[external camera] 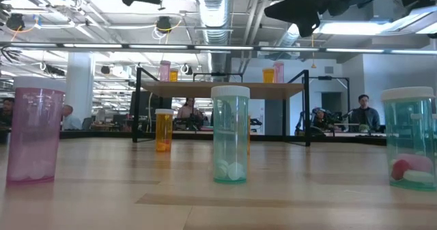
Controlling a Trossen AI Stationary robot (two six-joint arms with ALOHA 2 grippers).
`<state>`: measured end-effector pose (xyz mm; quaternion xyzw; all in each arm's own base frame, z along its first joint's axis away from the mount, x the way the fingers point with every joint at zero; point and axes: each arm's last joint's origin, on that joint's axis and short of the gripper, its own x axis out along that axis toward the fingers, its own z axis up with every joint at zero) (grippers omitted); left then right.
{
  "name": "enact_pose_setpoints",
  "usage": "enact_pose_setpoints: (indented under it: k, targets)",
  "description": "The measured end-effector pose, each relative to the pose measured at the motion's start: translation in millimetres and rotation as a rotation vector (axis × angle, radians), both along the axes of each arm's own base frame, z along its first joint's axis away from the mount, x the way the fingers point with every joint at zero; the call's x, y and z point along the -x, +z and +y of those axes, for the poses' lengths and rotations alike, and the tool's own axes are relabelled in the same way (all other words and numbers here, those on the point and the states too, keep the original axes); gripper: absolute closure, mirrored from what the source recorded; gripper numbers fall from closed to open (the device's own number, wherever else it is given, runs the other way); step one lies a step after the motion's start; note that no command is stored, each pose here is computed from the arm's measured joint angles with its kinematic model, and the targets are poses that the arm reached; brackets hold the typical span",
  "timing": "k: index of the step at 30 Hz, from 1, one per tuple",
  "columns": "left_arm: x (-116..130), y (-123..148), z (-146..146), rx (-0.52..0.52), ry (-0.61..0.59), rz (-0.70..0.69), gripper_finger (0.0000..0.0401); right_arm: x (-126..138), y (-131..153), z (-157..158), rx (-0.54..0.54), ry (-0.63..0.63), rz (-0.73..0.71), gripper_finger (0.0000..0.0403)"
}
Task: Pick and place medicine bottles onto shelf by color
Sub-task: Put the top small green pill bottle on the shelf
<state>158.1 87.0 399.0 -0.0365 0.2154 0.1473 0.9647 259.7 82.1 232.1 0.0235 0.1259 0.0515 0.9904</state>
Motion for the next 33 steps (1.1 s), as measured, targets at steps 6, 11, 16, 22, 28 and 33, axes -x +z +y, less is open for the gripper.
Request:
enact_pose_setpoints:
  k: [6, 11, 16, 22, 28, 33]
  targets:
    - [13.8, -52.2, -35.3, 0.017, -0.108, -0.266, 0.0161, 2.0, -1.7, -3.1, -0.017, -0.02, 0.069, 0.0178]
    - [15.5, -91.8, -55.5, -0.014, -0.158, -0.427, 0.0161, 1.0, 11.8, -8.3, -0.042, -0.084, 0.299, 0.0178]
    - [17.9, -115.6, -69.3, -0.01, -0.149, -0.431, 0.0161, 14.4, 16.4, -8.7, -0.063, -0.163, 0.58, 0.0178]
    - [13.3, -132.6, -85.7, -0.01, -0.167, -0.444, 0.0161, 41.6, 7.0, -9.5, -0.133, -0.341, 0.888, 0.0178]
    - [11.3, -139.3, -99.3, 0.003, -0.222, -0.454, 0.0161, 68.2, 5.7, -5.3, -0.202, -0.415, 1.028, 0.0178]
    - [10.2, -143.2, -105.2, -0.006, -0.222, -0.435, 0.0161, 92.3, 16.2, -10.2, -0.283, -0.409, 0.952, 0.0178]
